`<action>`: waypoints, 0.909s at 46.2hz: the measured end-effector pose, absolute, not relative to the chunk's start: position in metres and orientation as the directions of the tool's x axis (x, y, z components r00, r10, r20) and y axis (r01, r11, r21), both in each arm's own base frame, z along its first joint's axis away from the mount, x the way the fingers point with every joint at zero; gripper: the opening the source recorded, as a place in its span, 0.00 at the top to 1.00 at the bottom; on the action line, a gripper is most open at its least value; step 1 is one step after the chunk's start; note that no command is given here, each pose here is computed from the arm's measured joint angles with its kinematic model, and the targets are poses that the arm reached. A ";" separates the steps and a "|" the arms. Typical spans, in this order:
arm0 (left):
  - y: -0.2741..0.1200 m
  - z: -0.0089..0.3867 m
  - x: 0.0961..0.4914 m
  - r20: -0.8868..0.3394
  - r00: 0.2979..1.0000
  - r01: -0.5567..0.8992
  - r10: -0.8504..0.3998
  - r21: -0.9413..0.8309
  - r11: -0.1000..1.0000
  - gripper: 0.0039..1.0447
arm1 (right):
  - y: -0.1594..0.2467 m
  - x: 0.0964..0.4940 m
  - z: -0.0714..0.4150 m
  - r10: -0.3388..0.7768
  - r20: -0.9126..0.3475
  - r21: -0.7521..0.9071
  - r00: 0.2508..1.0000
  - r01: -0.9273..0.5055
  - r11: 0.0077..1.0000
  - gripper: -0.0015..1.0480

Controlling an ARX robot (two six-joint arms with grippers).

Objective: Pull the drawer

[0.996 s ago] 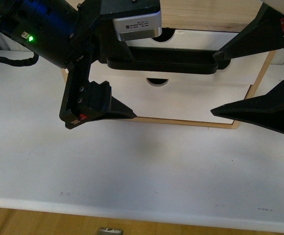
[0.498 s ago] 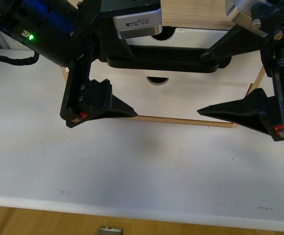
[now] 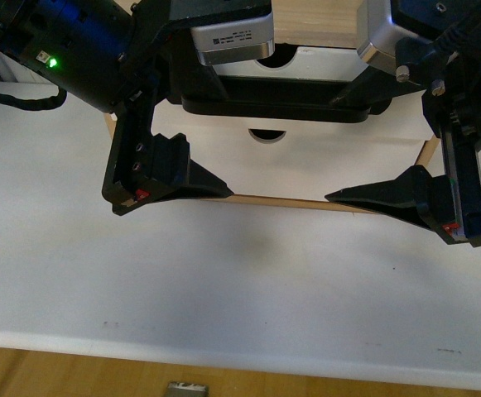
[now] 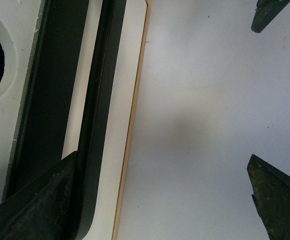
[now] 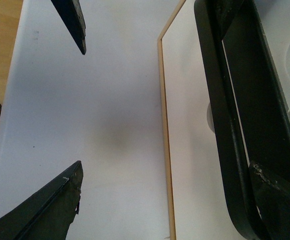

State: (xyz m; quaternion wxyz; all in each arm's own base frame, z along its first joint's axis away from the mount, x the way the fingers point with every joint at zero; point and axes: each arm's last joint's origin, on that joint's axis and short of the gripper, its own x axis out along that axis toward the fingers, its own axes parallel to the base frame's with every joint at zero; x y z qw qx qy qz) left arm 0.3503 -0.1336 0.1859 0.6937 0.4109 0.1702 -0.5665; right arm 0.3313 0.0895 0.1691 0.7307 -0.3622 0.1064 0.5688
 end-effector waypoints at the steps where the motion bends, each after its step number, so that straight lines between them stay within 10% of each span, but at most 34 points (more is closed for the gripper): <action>1: -0.134 0.186 0.350 -0.702 0.300 0.926 -0.646 0.377 0.020 0.05 | 0.090 0.332 0.169 0.753 -0.570 -0.410 0.330 -0.908 0.087 0.09; 42: -0.136 0.185 0.342 -0.739 0.259 0.932 -0.622 0.359 -0.038 0.05 | 0.094 0.331 0.167 0.745 -0.612 -0.380 0.267 -0.925 0.019 0.09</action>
